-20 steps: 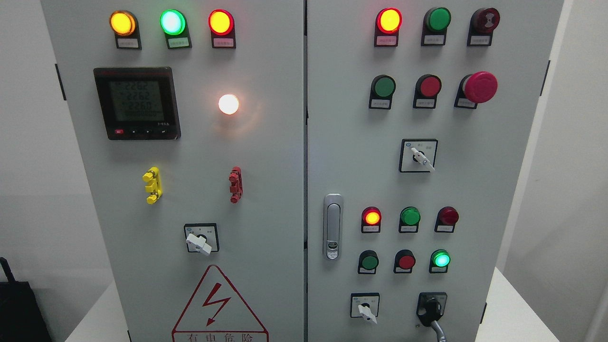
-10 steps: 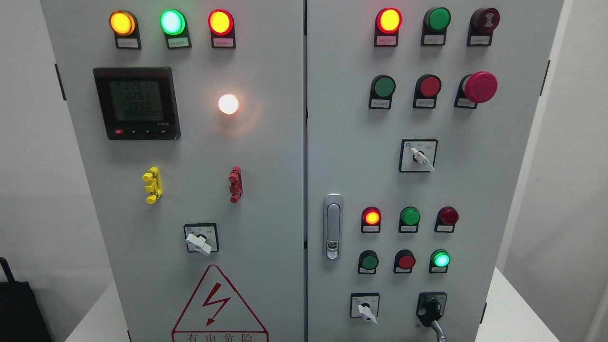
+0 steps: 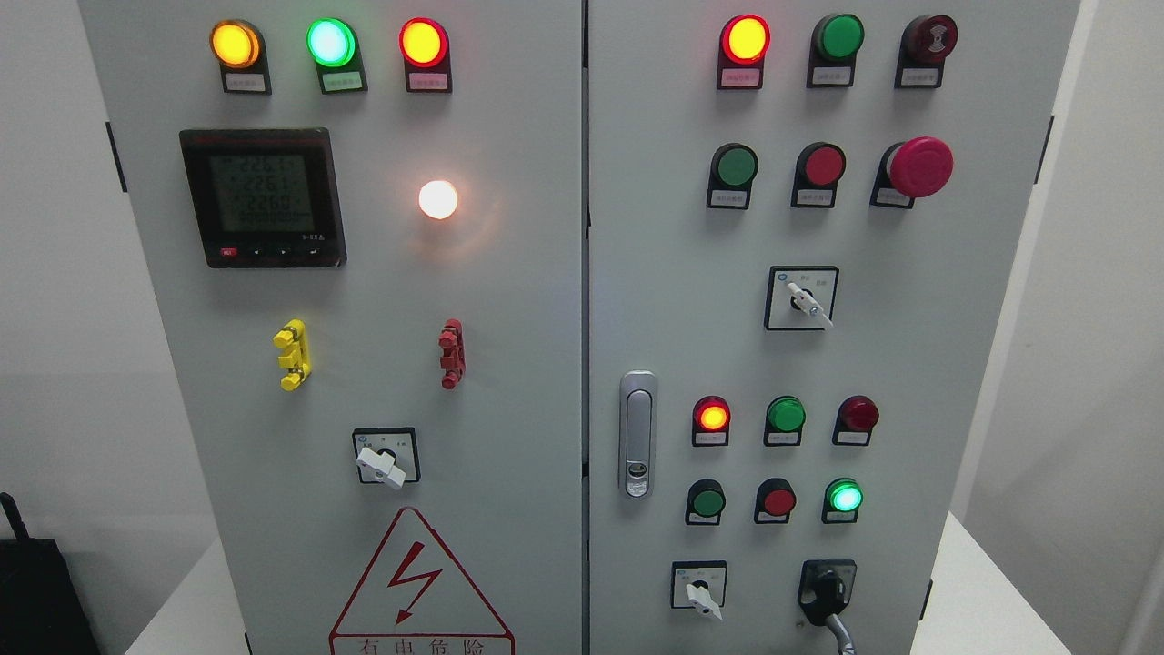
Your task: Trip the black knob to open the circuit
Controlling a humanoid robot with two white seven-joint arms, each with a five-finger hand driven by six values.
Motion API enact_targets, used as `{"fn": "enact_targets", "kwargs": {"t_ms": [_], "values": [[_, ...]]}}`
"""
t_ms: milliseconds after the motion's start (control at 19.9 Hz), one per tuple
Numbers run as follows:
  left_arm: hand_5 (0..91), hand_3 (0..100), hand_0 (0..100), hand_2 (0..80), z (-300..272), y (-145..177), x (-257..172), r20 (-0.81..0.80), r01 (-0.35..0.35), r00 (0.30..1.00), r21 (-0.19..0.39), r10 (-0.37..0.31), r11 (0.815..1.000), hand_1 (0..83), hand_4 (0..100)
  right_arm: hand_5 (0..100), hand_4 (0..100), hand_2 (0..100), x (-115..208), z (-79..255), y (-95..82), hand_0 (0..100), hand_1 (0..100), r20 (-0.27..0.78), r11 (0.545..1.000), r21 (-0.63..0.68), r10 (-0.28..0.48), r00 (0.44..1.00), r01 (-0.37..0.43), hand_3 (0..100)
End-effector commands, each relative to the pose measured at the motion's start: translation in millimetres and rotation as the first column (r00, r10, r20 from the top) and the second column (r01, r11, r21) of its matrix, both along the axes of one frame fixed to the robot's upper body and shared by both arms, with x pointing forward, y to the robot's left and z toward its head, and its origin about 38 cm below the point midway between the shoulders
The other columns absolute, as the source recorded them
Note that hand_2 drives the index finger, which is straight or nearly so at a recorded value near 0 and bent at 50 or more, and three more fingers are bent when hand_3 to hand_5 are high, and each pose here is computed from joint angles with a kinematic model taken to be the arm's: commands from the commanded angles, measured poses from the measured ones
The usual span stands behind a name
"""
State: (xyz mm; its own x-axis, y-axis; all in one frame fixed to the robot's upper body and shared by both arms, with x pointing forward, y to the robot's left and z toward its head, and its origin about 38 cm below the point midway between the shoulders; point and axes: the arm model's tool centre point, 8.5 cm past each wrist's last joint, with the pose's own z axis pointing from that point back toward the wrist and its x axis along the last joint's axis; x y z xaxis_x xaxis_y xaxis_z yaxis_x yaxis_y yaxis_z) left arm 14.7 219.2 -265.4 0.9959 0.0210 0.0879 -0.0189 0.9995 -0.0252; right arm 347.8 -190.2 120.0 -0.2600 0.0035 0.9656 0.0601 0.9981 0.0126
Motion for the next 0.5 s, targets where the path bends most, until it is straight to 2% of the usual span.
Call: {"fn": "enact_targets", "kwargs": {"t_ms": [0, 451], "values": [[0.0, 0, 12, 0.0, 0.0, -0.3, -0.2, -0.002, -0.003, 1.000, 0.000, 0.003, 1.000, 38.9, 0, 94, 100, 0, 1.7, 22.5, 8.8, 93, 96, 0.086, 0.999, -0.006, 0.042, 0.995, -0.041, 100], [0.0, 0, 12, 0.0, 0.0, -0.3, -0.2, -0.002, -0.003, 1.000, 0.000, 0.003, 1.000, 38.9, 0, 94, 100, 0, 3.2, 17.8, -4.0, 93, 97, 0.076, 1.000, -0.003, 0.015, 0.997, -0.015, 100]]}}
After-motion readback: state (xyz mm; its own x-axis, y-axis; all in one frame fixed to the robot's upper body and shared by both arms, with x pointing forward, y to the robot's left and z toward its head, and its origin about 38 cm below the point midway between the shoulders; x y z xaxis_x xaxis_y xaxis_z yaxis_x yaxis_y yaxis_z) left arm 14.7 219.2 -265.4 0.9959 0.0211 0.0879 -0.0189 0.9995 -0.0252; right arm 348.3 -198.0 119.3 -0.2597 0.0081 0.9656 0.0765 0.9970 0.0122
